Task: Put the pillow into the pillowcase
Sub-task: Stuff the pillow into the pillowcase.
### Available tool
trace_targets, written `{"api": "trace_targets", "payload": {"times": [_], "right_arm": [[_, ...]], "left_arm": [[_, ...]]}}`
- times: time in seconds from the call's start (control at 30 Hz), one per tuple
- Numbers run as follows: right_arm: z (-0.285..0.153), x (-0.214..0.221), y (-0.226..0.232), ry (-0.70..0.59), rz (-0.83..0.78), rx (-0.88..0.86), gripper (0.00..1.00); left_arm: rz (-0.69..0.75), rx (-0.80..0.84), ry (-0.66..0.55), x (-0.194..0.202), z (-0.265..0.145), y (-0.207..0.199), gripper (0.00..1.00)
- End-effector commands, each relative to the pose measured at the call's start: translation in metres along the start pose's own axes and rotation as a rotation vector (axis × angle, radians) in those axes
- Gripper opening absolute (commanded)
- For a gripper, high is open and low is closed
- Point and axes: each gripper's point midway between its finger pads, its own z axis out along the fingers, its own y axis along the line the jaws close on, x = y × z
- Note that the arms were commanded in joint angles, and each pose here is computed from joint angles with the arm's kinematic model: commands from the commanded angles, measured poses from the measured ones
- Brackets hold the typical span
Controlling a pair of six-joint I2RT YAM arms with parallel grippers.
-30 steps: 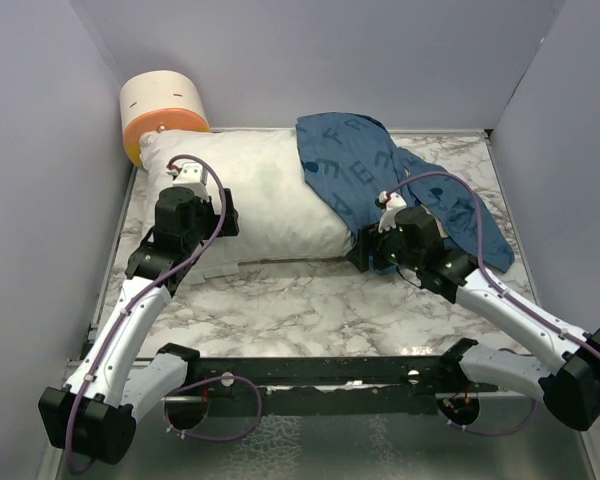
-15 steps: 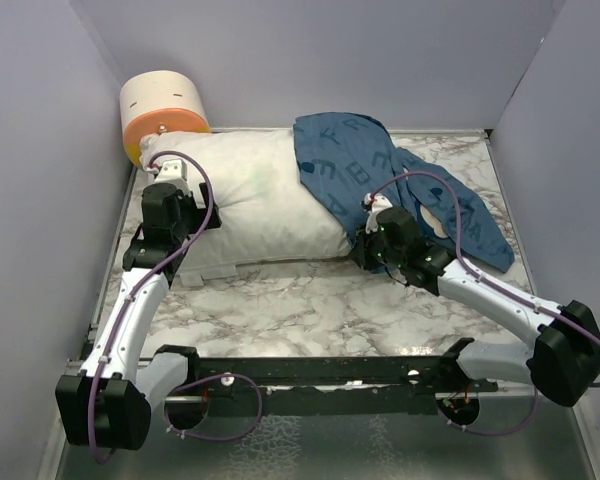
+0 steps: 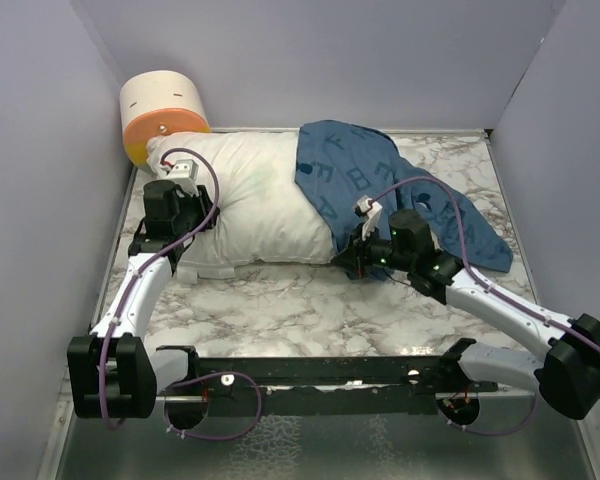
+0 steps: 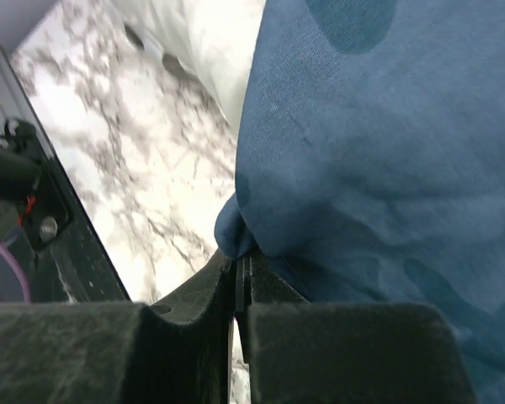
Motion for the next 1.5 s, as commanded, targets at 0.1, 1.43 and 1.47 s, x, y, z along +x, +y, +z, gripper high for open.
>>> {"api": "trace_targets", "payload": {"times": [0.1,1.43,1.47], "right_arm": [[0.001,0.047,0.017,0.145,0.042,-0.068,0.25],[-0.024,-0.08,-0.06,-0.168,-0.064,0.51,0.01],[-0.027,-0.08,-0.058,-0.178,-0.061,0.501,0.01]], "left_arm": [[-0.059,0.326,0.206,0.061,-0.004,-0.053,0.36],[-0.184,0.806,0.016,0.031,-0.094,-0.235,0.64],[-0.187,0.819,0.02,0.033,-0.091,-0.241,0.64]]}}
